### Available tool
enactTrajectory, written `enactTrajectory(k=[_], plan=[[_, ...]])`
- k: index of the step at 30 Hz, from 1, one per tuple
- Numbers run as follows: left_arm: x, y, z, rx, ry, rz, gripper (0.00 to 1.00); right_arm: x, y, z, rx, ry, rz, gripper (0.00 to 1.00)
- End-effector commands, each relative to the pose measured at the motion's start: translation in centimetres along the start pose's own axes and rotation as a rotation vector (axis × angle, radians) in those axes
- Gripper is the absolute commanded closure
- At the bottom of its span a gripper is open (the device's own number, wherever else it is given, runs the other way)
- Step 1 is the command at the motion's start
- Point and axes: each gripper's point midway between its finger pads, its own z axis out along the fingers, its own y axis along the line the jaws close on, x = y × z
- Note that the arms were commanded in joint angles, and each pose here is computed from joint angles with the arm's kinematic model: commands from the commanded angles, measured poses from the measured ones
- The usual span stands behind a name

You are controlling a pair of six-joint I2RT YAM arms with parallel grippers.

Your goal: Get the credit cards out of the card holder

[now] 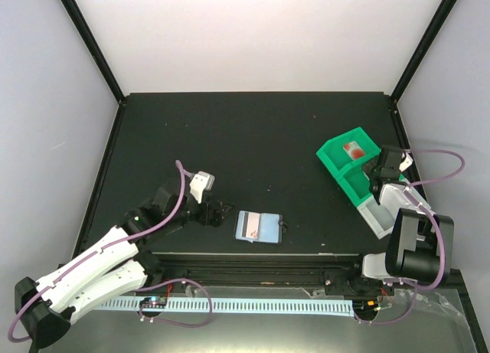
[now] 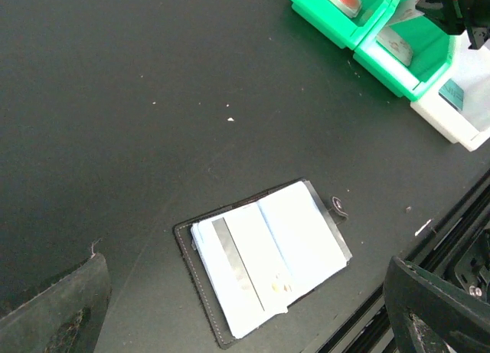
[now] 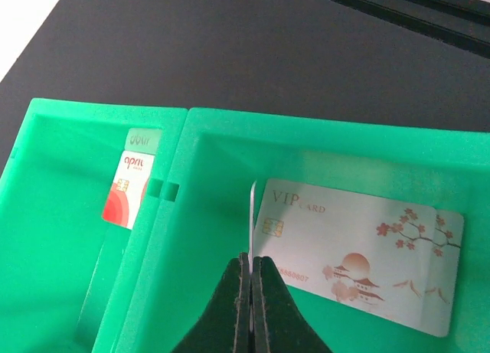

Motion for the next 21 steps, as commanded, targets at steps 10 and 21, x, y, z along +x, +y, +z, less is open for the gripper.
enactTrajectory(k=[10, 21], plan=[[-1.1, 0.1, -0.8, -0.012, -0.039, 0.016, 0.01, -1.4, 1.2, 1.3, -0.017, -0.016, 0.056, 0.92], [-1.0, 0.1, -0.9, -0.007, -0.042, 0.017, 0.01, -2.0, 0.5, 0.5, 0.060, -0.004, 0.078, 0.71]])
